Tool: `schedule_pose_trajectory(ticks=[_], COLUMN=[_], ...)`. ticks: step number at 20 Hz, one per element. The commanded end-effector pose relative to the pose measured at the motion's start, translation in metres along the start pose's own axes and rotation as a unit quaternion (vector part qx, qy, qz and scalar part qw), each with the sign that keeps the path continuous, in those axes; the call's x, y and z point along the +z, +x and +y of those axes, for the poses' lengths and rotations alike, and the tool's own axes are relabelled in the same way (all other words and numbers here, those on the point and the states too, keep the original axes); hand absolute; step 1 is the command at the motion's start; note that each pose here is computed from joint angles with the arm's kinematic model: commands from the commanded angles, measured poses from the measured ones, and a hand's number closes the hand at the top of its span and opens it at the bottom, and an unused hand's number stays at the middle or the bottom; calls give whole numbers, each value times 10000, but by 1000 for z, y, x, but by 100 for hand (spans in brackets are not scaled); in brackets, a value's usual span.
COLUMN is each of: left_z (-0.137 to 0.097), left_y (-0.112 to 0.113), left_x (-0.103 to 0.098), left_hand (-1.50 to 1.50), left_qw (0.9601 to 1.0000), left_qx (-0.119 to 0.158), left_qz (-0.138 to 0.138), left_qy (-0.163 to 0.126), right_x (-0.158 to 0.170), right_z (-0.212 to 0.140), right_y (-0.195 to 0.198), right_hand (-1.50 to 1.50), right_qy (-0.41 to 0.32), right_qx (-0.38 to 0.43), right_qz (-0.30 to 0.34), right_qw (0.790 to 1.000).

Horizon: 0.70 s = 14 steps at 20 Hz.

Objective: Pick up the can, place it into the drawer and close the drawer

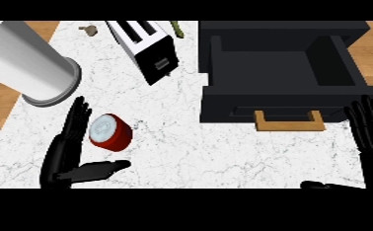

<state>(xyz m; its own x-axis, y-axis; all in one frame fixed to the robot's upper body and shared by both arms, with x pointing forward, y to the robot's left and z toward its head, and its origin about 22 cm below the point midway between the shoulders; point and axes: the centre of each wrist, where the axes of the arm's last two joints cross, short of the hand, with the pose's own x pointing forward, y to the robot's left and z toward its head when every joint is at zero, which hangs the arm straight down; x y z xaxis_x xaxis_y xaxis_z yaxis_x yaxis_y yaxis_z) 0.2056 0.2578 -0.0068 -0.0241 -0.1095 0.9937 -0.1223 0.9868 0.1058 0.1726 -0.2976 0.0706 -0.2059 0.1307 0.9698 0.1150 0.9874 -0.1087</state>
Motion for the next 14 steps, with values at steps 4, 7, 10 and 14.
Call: schedule_pose_trajectory(ticks=[4,7,10,14], left_z=[22,20,37,9], left_y=[-21,-48,-47,-48], left_x=[-1,-3,8,-7], left_hand=[-150,-150,-150,-150], left_qw=[9999,9998,9998,9997], left_qx=[44,-95,-113,-70], left_qz=[120,165,153,225], left_qy=[84,62,27,28], right_x=[11,4,-5,0], right_z=[-6,-2,-14,9], right_y=[14,-8,7,4], right_hand=[-150,-150,-150,-150], right_qy=[48,58,-38,-14], right_qx=[30,-11,-17,-94], right_qz=[-96,-28,-10,-60], right_qw=[9999,10000,10000,9999])
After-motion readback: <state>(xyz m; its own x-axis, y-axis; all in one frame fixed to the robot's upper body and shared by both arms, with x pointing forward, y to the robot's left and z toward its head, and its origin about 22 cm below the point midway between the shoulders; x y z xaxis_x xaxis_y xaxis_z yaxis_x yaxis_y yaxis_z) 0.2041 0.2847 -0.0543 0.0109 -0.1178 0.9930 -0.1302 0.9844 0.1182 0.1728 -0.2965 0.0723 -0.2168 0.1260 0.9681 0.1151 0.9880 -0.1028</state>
